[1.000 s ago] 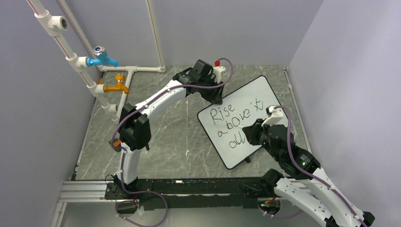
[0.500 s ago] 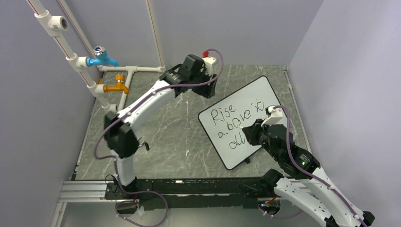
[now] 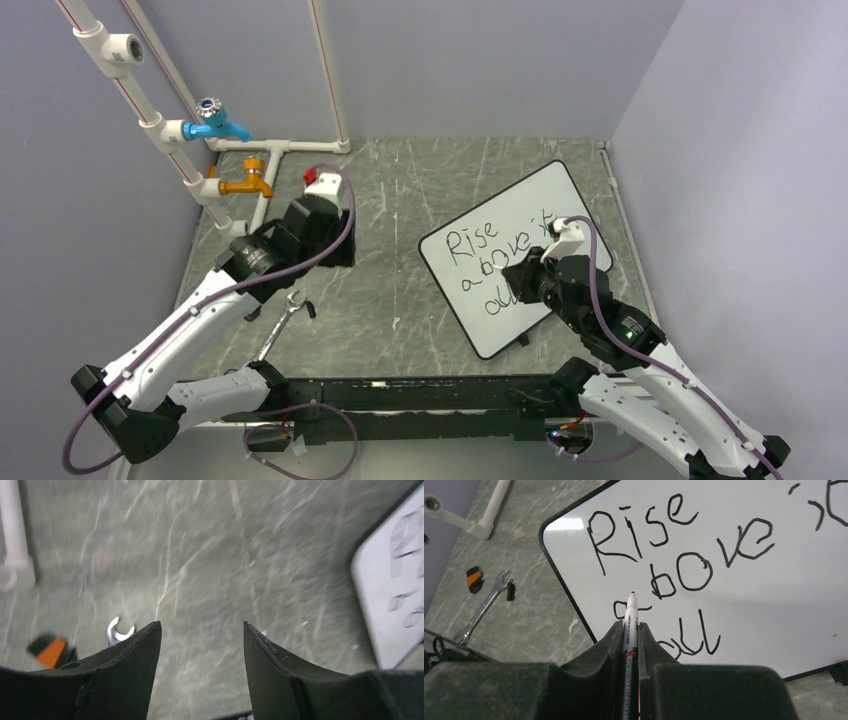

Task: Write a sentence on the whiteboard
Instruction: Pick up the pen cap from the center of the board.

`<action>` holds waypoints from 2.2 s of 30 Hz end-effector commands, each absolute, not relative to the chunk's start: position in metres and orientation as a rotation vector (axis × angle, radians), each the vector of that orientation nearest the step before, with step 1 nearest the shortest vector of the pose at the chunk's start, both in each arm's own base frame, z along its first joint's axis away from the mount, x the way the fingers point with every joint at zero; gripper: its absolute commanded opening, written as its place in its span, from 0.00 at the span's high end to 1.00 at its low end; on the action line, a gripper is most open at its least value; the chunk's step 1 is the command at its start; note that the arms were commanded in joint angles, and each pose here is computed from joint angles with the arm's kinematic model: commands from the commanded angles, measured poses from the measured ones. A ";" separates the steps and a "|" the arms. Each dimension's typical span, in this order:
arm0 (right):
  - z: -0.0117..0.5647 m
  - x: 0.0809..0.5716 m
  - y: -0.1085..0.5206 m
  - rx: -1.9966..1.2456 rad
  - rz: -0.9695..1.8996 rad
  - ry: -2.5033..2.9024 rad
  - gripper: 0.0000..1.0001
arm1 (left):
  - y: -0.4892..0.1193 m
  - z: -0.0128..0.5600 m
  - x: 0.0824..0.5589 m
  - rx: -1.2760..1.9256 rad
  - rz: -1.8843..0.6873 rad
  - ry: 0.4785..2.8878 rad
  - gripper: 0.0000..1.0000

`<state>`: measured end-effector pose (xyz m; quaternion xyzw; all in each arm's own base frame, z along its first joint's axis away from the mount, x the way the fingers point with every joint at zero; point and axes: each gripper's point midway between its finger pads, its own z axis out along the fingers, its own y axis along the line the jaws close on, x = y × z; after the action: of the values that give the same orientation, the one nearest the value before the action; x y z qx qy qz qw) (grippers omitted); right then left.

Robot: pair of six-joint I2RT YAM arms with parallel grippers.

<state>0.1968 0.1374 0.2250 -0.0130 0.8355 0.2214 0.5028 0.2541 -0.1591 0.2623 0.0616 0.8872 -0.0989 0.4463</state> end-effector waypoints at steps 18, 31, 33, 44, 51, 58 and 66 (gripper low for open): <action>0.238 0.196 0.153 -0.015 0.662 1.974 1.00 | -0.088 0.124 0.190 -0.332 -0.063 2.438 0.45; 0.237 0.195 0.153 -0.006 0.669 1.971 1.00 | -0.079 0.064 0.208 -0.538 -0.244 2.489 0.46; 0.236 0.194 0.152 -0.005 0.667 1.971 1.00 | -0.078 0.057 0.211 -0.562 -0.260 2.491 0.47; 0.238 0.194 0.148 0.001 0.643 1.977 1.00 | -0.065 0.033 0.221 -0.611 -0.192 2.505 0.55; 0.234 0.195 0.154 0.014 0.673 1.983 1.00 | -0.058 0.021 0.224 -0.637 -0.132 2.522 0.57; 0.238 0.199 0.154 0.015 0.658 1.978 1.00 | -0.057 0.019 0.226 -0.651 -0.124 2.518 0.70; 0.243 0.202 0.156 0.015 0.662 1.971 1.00 | -0.056 0.019 0.225 -0.671 -0.125 2.508 0.77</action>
<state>0.1951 0.1526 0.2187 -0.0028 0.8385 0.2565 0.4807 0.2153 -0.0547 0.0179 -0.2408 0.9357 -0.0400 0.2548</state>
